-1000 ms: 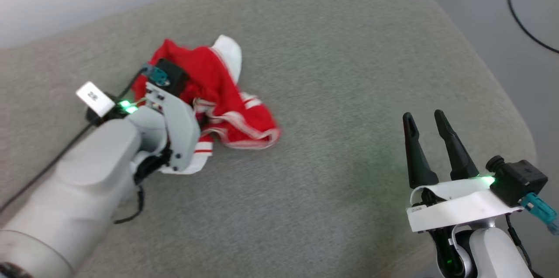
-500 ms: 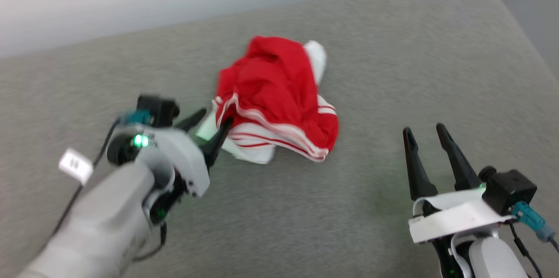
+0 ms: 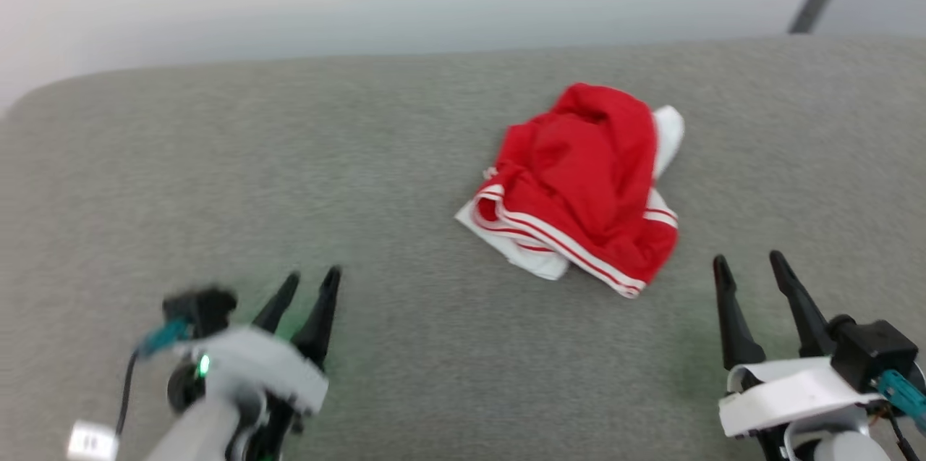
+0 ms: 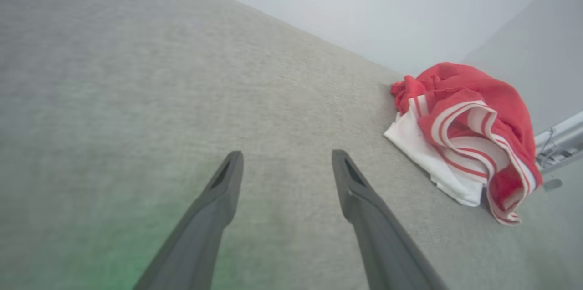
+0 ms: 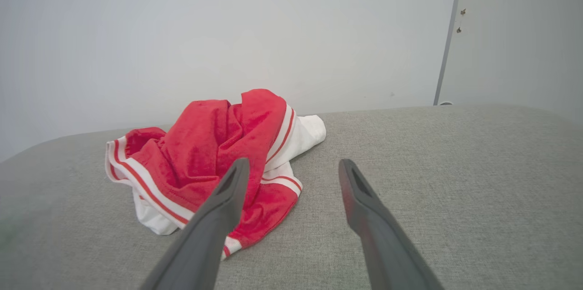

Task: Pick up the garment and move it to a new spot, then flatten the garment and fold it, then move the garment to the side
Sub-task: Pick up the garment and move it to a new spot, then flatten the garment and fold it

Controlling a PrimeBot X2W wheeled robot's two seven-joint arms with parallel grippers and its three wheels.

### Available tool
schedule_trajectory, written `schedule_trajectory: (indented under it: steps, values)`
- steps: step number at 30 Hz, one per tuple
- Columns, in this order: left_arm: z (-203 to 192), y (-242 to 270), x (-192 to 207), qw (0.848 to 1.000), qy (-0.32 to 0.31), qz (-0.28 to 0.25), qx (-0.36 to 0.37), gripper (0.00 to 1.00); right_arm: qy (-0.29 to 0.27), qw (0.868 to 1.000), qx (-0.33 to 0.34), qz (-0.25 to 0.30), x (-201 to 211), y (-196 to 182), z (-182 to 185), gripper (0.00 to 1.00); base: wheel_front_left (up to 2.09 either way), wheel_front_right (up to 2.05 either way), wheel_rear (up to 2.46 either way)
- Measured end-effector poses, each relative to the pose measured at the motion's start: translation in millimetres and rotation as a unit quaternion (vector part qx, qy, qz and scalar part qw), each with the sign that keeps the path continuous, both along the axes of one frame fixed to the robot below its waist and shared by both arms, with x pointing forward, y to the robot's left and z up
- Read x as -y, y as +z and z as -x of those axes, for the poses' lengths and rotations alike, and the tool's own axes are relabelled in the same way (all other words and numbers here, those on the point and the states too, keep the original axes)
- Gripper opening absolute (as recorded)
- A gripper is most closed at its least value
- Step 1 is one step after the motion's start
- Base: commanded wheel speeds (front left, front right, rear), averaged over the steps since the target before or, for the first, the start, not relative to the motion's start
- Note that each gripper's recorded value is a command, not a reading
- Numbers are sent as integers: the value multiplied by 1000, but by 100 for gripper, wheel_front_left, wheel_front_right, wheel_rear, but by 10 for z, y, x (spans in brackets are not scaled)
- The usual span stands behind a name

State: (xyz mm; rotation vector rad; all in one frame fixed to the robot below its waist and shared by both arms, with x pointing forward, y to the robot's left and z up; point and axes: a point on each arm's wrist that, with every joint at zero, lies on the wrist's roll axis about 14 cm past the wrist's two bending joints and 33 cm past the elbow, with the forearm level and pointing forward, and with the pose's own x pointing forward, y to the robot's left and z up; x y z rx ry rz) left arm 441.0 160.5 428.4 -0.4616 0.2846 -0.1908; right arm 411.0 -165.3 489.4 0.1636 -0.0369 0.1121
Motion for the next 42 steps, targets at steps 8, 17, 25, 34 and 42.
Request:
schedule_trajectory:
  steps: [8,17,25,34,42]
  values:
    - [444,87,-566,994,105,-6,32,100,-1,1000,5,-6,5,38,13,100,0,0,0]
    - [618,579,-768,975,115,-137,131,100,-25,999,24,7,232,175,104,100,0,0,0]
    - [607,1018,-688,951,124,-192,208,100,-31,998,46,11,300,318,72,100,0,0,0]
    - [635,743,-548,959,107,-200,173,100,-23,999,23,4,222,167,80,100,0,0,0]
    - [637,704,-511,961,107,-194,167,100,-15,1000,19,6,174,147,70,100,0,0,0]
